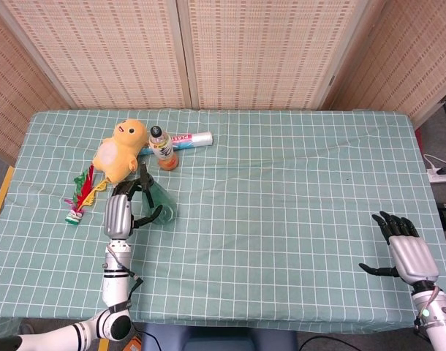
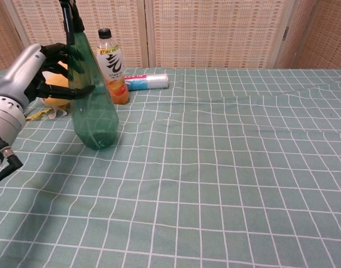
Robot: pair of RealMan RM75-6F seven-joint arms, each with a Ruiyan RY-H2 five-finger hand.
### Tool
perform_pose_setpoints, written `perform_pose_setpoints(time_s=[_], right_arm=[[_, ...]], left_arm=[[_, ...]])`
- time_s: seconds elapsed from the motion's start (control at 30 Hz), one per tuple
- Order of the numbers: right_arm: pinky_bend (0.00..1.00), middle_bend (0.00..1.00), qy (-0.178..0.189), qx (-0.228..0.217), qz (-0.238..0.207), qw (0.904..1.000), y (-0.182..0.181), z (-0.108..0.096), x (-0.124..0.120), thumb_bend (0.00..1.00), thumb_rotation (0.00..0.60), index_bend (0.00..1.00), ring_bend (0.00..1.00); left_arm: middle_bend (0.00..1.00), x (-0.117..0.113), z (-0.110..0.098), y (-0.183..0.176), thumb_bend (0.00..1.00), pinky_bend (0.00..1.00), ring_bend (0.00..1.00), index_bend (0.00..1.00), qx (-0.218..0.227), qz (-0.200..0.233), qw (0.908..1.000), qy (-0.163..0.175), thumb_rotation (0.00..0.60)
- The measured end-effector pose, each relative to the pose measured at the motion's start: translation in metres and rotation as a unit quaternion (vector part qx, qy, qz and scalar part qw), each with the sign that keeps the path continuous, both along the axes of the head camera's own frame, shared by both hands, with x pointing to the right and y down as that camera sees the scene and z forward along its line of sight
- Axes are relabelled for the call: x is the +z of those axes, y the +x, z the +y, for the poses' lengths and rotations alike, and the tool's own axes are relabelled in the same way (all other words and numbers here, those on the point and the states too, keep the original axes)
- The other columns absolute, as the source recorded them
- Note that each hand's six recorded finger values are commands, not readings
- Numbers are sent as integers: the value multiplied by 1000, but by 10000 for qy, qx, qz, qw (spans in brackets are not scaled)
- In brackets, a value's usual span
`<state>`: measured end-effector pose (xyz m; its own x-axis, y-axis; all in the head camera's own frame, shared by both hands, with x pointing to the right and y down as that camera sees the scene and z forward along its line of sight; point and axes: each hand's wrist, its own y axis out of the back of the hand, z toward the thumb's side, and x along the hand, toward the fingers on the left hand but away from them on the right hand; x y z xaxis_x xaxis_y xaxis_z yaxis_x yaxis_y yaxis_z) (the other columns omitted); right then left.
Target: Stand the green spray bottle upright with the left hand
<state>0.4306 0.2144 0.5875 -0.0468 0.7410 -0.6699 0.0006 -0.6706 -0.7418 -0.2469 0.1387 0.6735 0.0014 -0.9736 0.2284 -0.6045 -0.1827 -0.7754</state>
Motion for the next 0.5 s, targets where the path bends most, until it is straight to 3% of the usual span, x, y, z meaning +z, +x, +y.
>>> perform_pose_setpoints(time_s=[0.17,0.5], right_arm=[[0,0,-1,-4,13,10000,0,0,0,0,600,0,0],[0,0,-21,4,5,10000,0,0,0,0,600,0,0]], left_arm=[[434,-1,3,2,216,210,338,371,180,-130,9997,128,600],[417,6,6,1,213,211,322,278,143,-123,9998,3,600]])
